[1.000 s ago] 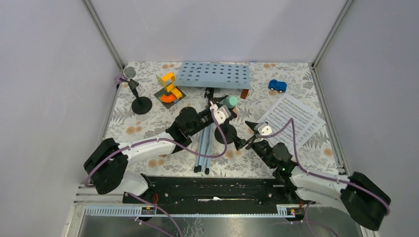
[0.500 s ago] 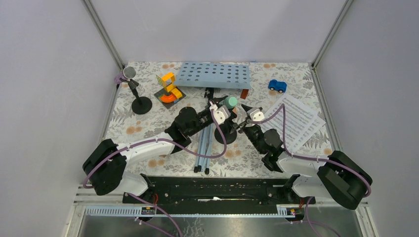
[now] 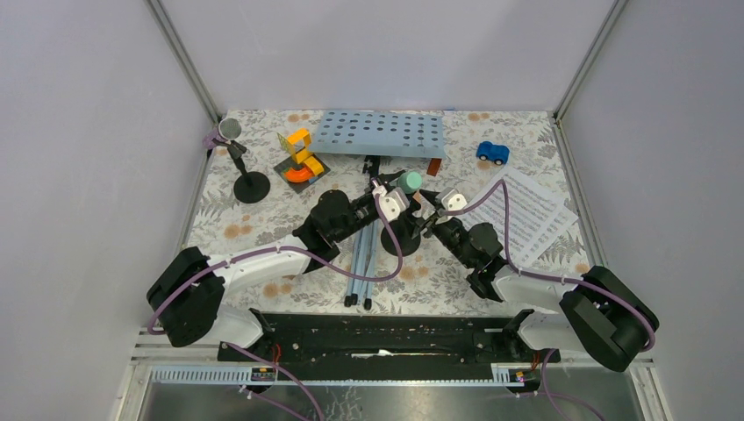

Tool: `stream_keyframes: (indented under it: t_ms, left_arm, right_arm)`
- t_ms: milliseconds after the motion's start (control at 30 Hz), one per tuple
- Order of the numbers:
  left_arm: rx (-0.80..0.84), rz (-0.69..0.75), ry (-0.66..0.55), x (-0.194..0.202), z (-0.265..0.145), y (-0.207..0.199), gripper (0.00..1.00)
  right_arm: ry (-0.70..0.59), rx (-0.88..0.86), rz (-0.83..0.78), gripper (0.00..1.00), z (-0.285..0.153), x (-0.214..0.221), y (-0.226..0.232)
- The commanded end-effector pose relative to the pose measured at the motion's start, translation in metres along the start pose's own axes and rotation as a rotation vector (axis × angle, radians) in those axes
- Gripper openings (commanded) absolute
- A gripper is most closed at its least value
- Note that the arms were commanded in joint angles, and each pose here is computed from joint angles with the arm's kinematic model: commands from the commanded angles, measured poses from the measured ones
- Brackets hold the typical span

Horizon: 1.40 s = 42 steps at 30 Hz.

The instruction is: Pack up the instrument practice props

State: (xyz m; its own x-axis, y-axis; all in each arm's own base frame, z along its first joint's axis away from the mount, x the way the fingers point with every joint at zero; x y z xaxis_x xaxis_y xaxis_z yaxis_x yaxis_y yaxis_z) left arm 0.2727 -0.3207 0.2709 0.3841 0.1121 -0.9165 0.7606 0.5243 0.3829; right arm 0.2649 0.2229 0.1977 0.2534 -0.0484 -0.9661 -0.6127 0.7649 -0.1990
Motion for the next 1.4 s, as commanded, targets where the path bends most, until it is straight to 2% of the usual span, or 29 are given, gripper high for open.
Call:
stream_keyframes:
  t_ms: [0, 100, 167, 233, 267, 300, 400, 533, 767, 1000, 1133, 1267, 1367]
  left_arm:
    - [0.003, -0.002, -0.038, -0.014, -0.001, 0.001, 0.03]
    - [0.006, 0.001, -0.038, -0.014, 0.0, 0.0, 0.03]
    - [0.006, 0.0, -0.034, -0.013, 0.0, 0.0, 0.03]
    - [0.007, 0.002, -0.036, -0.014, 0.0, 0.0, 0.03]
    - [0.008, 0.0, -0.035, -0.014, 0.0, -0.001, 0.03]
    - [0.007, 0.001, -0.037, -0.015, 0.0, 0.0, 0.03]
    - [-0.006, 0.002, -0.039, -0.017, 0.0, 0.002, 0.02]
    - [-0.078, 0.027, -0.039, -0.025, -0.002, 0.016, 0.0]
    - [-0.278, 0.091, -0.055, -0.062, -0.004, 0.071, 0.0]
    - [-0.388, 0.037, -0.089, -0.111, -0.013, 0.11, 0.0]
    - [-0.39, -0.07, -0.06, -0.119, -0.035, 0.107, 0.0]
    - [-0.362, -0.199, 0.003, -0.118, -0.064, 0.095, 0.02]
    - [-0.332, -0.272, 0.016, -0.124, -0.087, 0.085, 0.02]
  right_arm:
    - [-0.023, -0.011, -0.007, 0.74, 0.001, -0.007, -0.002]
    - [-0.024, -0.002, -0.01, 0.66, -0.002, -0.007, -0.003]
    - [-0.028, -0.001, -0.012, 0.54, -0.003, -0.008, -0.004]
    - [-0.031, 0.0, -0.012, 0.39, -0.003, -0.009, -0.004]
    - [-0.032, 0.0, -0.014, 0.24, -0.003, -0.009, -0.004]
    - [-0.03, 0.008, -0.016, 0.16, -0.003, -0.009, -0.005]
    - [-0.019, 0.042, -0.011, 0.0, -0.002, -0.007, -0.009]
    - [-0.013, 0.027, -0.015, 0.0, -0.005, -0.003, -0.007]
    - [0.003, 0.012, -0.017, 0.0, -0.01, 0.005, -0.004]
    - [0.001, 0.014, -0.02, 0.0, -0.013, 0.003, -0.004]
    - [-0.004, 0.015, -0.008, 0.15, -0.012, -0.002, -0.005]
    - [-0.017, 0.016, -0.001, 0.46, -0.011, -0.01, -0.006]
    - [-0.035, 0.021, 0.003, 0.58, -0.011, -0.022, -0.008]
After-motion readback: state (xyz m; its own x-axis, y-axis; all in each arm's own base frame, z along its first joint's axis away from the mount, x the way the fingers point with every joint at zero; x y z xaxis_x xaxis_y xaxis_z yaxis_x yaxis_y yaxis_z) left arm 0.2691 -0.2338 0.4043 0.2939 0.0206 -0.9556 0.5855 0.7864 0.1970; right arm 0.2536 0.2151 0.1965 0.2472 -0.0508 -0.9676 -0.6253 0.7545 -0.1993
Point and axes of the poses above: each gripper's point midway between its finger pads, its own z axis out along the fingers, its own y axis along the line the jaws close on, x = y × z, the point moved 4 cm from there along -z, back along the fingers, and after that the axes turned 7 degrees about -z, right-handed, at the moved point
